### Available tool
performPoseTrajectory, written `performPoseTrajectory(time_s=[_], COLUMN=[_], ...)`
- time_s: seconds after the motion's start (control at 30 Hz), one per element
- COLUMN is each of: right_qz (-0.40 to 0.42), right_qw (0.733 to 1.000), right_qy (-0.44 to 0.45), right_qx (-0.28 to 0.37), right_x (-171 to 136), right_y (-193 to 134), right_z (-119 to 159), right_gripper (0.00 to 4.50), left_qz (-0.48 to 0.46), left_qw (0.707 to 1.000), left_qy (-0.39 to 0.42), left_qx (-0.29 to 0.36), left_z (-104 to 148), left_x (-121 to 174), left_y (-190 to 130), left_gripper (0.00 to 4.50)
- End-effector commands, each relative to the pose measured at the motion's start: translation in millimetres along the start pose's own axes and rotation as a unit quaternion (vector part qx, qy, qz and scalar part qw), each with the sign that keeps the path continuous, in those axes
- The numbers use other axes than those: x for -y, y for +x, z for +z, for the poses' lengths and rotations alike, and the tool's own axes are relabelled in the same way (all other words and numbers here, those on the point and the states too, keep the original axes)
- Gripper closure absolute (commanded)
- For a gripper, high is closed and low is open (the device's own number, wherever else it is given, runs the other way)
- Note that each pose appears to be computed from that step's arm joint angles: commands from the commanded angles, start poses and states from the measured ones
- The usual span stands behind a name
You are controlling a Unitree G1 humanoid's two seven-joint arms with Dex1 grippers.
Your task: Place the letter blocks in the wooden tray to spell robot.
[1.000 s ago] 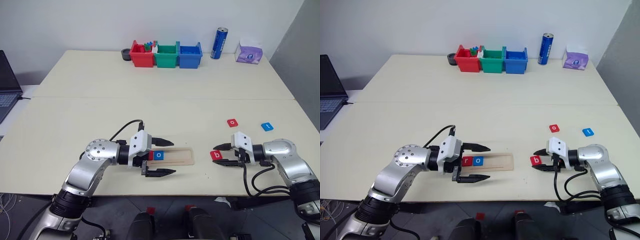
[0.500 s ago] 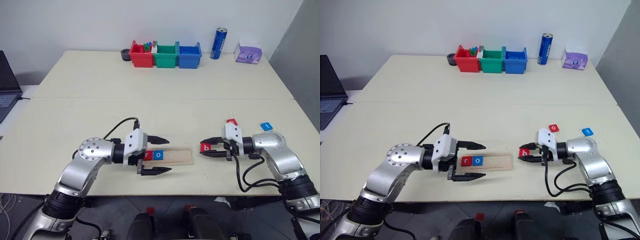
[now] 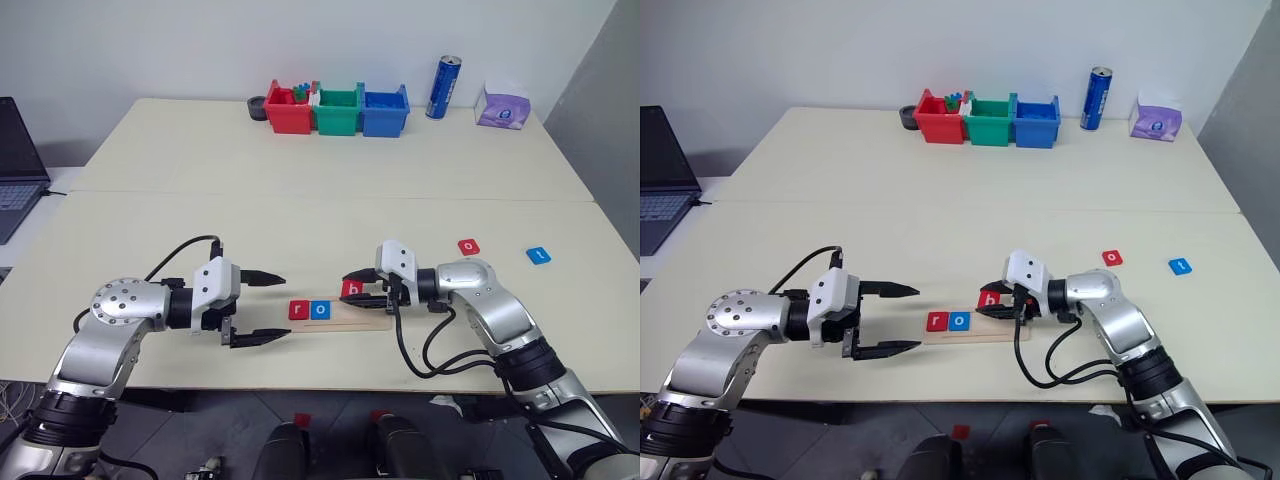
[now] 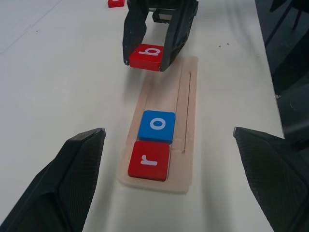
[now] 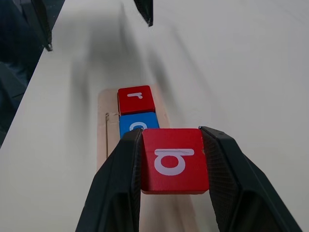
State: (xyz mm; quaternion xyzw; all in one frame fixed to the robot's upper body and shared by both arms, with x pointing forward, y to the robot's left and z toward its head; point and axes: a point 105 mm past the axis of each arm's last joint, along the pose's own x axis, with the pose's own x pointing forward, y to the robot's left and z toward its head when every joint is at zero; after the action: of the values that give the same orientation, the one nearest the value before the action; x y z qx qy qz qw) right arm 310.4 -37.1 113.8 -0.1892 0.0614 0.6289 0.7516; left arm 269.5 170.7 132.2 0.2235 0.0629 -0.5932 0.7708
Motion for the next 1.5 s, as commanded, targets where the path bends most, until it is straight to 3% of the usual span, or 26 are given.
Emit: performPoseTrajectory(time_s=[0.03,0.43,1.5], right_qz=[0.007,0.034,0.049], right_qw=[1.0,0.999,0.998], right_qy=[-0.017,-0.003,-0.013], right_qx=[0.007,-0.006,-0.025], right_x=[-0.3,-9.8,-11.5], right_y=[6.9,23.0,27.6], right_z=[11.0,5.9,-5.3], right_gripper=[3.04,3.04,3.04], left_qz=[0.01,0.001,0.01], left_qw=[1.0,0.999,0.999], left_qy=[0.027,0.032,0.032], left_qx=[0.008,0.018,0.012], left_z=[10.9,16.7,16.4], left_x=[-7.6,-6.4,-4.7], left_y=[-4.7,4.4,0.9], left_gripper=[0.0,0.0,0.0])
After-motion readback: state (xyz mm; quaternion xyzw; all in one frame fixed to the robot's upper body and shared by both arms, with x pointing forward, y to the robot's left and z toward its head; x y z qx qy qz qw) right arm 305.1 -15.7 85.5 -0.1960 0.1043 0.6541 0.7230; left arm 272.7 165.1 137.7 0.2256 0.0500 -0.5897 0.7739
